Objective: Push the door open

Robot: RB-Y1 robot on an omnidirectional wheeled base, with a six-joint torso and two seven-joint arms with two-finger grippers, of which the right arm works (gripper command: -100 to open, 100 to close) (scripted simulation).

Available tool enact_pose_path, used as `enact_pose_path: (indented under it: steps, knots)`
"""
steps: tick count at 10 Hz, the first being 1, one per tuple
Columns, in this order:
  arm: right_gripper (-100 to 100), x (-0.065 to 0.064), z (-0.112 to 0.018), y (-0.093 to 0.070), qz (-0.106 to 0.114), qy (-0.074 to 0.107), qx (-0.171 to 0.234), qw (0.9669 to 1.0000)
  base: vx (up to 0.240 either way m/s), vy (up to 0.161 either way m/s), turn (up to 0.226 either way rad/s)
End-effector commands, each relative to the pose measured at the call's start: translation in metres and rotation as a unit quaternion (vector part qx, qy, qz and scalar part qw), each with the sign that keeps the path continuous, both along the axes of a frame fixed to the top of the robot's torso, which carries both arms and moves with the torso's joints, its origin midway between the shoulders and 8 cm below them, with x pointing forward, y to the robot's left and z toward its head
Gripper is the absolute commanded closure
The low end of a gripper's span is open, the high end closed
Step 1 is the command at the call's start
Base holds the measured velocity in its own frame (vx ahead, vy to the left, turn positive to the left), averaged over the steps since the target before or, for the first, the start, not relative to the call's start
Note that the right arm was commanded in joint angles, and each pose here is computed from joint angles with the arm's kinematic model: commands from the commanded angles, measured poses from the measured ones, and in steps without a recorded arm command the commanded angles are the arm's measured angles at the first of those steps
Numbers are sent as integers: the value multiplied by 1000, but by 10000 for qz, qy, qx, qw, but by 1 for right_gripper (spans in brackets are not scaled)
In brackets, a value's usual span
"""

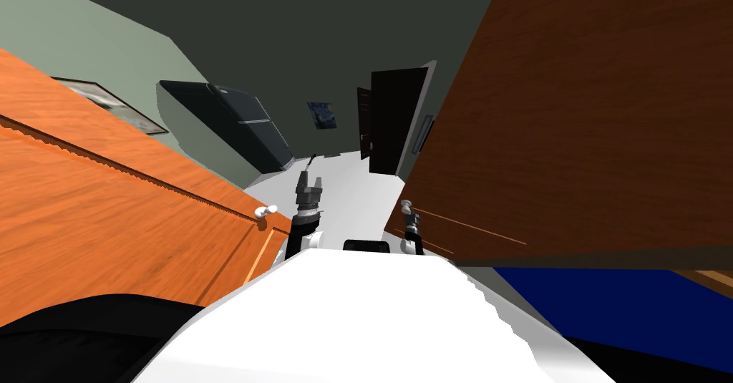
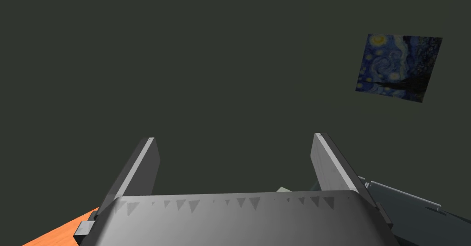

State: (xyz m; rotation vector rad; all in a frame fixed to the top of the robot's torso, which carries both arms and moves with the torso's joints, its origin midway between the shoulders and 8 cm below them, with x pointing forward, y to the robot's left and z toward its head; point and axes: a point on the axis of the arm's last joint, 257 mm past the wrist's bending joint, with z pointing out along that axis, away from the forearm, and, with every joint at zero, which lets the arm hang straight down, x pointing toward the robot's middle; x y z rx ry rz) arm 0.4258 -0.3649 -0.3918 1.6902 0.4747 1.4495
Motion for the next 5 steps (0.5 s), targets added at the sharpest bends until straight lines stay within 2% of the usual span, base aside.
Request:
enact_pose_path:
  steps: [1,4,5]
  knots:
    - [100,11,16,1,-30,-328,273,9991,44,-2,19]
    - [100,10,15,-1,-80,-422,556,9975,33,-1,27]
    - [100,10,14,-3,-132,-505,802,9954,41,-1,22]
